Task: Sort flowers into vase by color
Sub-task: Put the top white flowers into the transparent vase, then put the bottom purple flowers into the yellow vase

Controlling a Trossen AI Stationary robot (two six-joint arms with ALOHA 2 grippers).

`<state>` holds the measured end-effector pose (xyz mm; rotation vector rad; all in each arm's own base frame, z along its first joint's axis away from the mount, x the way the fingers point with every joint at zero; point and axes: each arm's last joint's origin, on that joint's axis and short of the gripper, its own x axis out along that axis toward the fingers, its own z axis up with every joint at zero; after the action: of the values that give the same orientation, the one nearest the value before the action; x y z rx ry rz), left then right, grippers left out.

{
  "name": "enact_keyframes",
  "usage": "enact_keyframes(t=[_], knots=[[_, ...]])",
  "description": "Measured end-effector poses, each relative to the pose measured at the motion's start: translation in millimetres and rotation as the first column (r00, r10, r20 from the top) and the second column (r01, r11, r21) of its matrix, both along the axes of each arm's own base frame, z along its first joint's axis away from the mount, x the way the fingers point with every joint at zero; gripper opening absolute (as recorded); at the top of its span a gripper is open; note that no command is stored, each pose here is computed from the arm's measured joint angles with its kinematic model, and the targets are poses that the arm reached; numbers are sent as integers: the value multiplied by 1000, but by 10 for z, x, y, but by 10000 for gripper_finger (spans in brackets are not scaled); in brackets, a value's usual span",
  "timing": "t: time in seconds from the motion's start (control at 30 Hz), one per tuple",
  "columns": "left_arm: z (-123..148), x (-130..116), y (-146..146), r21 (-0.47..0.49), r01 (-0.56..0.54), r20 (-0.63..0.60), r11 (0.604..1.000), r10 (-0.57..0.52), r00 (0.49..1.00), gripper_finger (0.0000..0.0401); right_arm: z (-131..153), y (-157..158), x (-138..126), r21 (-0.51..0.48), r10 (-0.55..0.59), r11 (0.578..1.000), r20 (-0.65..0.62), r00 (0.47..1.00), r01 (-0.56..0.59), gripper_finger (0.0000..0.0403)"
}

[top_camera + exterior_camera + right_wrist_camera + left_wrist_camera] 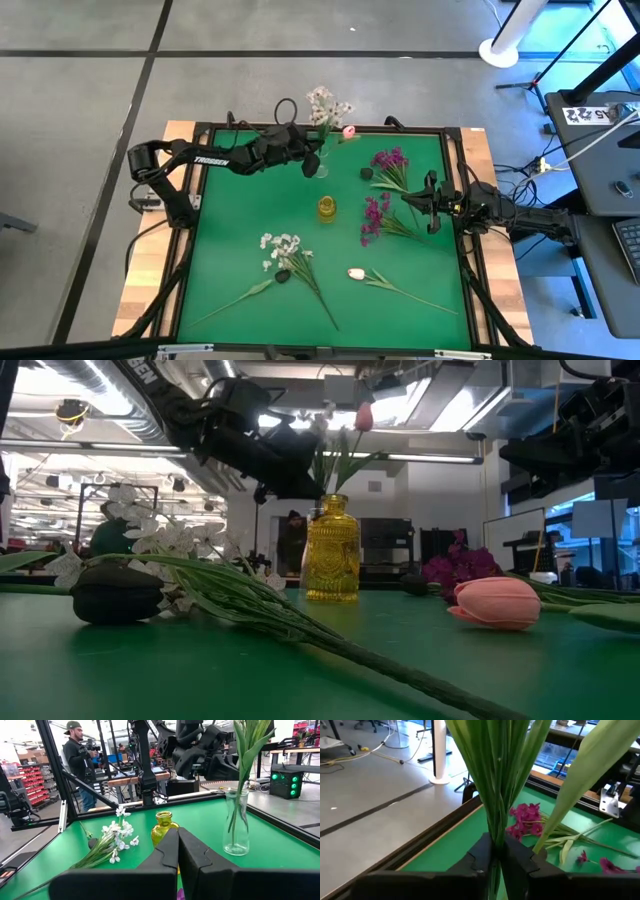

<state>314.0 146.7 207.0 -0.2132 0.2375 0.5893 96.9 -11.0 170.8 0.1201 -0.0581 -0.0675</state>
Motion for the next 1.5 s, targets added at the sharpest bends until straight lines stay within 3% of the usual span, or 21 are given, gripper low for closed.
enact_keyframes(t=[0.4,0.63,0.9,1.07,1.23,1.5], knots=[[19,27,-73,6,24,3,1000,-24,1000,150,-1,0,0,-3,0,1000,-1,1000,0,1],[346,-120,-196,22,39,34,999,-40,999,197,-3,0,0,-3,0,1000,-4,1000,0,1],[728,-605,-587,-7,-6,-135,1000,5,991,206,-3,0,0,-5,0,1000,-4,1000,0,1],[900,-837,-959,-95,43,-110,995,-54,992,206,-2,0,0,-29,-1,1000,-4,1000,1,1],[983,-914,-1322,-166,131,-44,977,-140,989,206,5,0,0,-30,0,1000,2,1000,0,1],[904,-884,-1721,-228,93,-22,969,-101,995,206,4,6,0,-29,21,999,2,1000,-21,1]])
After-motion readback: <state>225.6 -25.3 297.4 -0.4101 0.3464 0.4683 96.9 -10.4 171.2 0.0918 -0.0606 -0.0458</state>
